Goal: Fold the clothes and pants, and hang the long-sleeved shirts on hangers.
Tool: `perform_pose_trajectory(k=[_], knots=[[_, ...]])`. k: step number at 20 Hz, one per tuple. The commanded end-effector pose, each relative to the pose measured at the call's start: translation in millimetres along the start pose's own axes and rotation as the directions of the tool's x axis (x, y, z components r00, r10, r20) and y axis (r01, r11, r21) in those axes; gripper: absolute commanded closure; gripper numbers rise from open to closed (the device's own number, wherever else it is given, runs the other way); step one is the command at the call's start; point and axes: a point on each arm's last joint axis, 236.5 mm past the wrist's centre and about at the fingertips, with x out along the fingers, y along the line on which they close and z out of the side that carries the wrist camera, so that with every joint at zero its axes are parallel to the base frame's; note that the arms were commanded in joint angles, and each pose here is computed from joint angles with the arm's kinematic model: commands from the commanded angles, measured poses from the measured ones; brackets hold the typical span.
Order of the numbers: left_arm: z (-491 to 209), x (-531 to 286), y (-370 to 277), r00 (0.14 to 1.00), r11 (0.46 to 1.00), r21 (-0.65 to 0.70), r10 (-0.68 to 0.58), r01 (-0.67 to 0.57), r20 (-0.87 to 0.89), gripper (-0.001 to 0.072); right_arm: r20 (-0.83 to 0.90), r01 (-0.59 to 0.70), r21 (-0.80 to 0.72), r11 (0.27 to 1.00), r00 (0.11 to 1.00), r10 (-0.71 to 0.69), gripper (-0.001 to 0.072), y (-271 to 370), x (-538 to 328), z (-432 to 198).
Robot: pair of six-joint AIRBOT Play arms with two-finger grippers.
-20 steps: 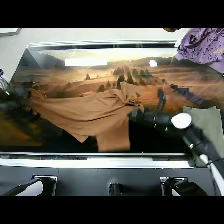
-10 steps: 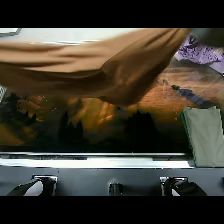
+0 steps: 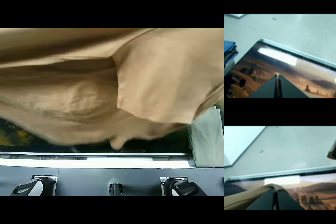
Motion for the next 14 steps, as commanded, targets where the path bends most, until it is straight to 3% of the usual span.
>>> perform_pose_trajectory(k=[1, 5, 7, 10, 14], knots=[[-47.5, 53.1, 7.6, 0.982, 0.999, 0.02, 0.031, -0.028, -0.184, 0.0693, -0.157, 0.083, 0.004, 0.997, 0.984, -0.082, 0.0682, -17.9, 75.1, -42.6], [-181.3, 176.4, 20.8, 0.823, 0.998, 0.046, 0.056, -0.036, -0.566, 0.0693, -0.445, 0.18, 0.009, 0.984, 0.882, -0.157, 0.0681, -44.3, 203.2, -158.5], [-252.5, 236.1, 32.2, 0.74, 0.998, 0.044, 0.068, -0.052, -0.669, 0.0693, -0.569, 0.216, -0.013, 0.976, 0.802, -0.185, 0.0681, -60.9, 258.2, -230.0], [-336.6, 307.7, 35.6, 0.667, 0.998, -0.017, 0.032, -0.066, -0.745, 0.0693, -0.711, 0.279, -0.001, 0.96, 0.675, -0.197, 0.0682, -84.9, 321.7, -345.1], [-399.8, 366.7, 19.5, 0.66, 0.995, -0.084, -0.028, -0.053, -0.751, 0.0693, -0.834, 0.374, 0.048, 0.926, 0.525, -0.169, 0.0681, -104.0, 352.8, -467.2]])
